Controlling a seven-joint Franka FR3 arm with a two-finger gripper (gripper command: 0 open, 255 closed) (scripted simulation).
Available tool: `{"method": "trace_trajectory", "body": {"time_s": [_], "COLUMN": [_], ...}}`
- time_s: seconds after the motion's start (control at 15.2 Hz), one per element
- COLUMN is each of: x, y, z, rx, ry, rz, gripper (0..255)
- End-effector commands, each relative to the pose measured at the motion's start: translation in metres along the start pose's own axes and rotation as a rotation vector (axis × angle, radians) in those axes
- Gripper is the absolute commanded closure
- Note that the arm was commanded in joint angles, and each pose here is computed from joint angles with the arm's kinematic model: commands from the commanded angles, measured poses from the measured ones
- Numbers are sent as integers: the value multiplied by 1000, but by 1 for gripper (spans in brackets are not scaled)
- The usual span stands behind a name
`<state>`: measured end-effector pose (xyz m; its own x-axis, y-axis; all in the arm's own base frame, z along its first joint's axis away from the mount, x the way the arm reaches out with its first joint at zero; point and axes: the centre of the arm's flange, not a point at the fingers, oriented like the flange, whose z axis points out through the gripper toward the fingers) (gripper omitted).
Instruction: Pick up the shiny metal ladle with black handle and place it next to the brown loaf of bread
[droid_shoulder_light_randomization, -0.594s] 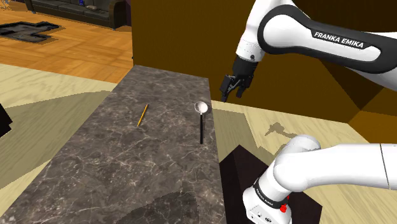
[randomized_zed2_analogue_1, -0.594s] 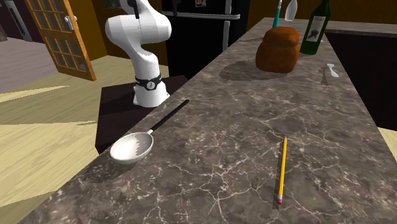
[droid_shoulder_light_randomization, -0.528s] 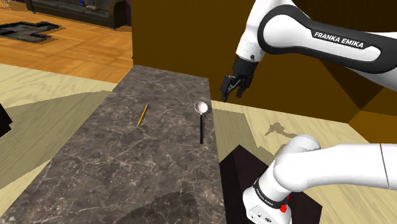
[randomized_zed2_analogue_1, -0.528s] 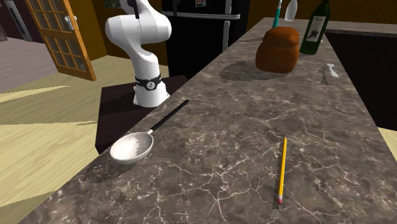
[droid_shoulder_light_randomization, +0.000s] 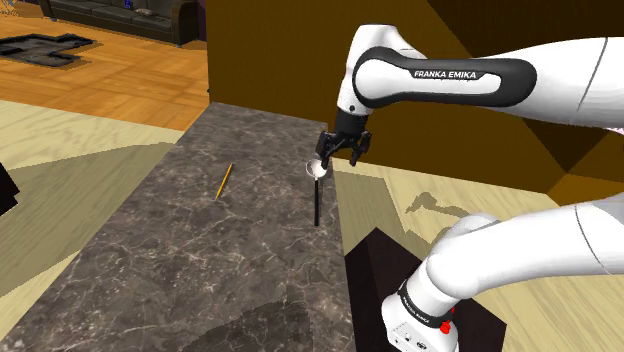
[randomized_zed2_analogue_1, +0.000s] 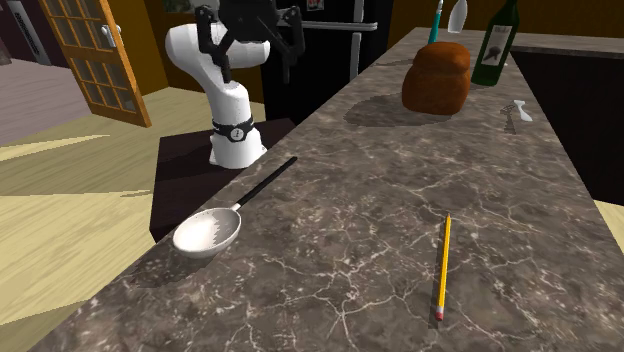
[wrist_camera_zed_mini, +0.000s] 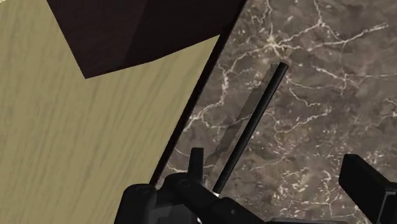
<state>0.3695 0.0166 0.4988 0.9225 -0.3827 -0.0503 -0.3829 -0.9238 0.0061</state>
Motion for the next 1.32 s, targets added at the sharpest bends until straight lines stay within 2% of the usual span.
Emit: {"method": "trace_trajectory", "body": {"time_s": [0.0,0.66,1.25], "x": [18,105,101], "y": [-4,0,2], "z": [21,121,161], "rx": [-9,-54,-54], "ry": [-13,-82,-82], "rz": [78,434,434], "gripper": [0,0,0]}}
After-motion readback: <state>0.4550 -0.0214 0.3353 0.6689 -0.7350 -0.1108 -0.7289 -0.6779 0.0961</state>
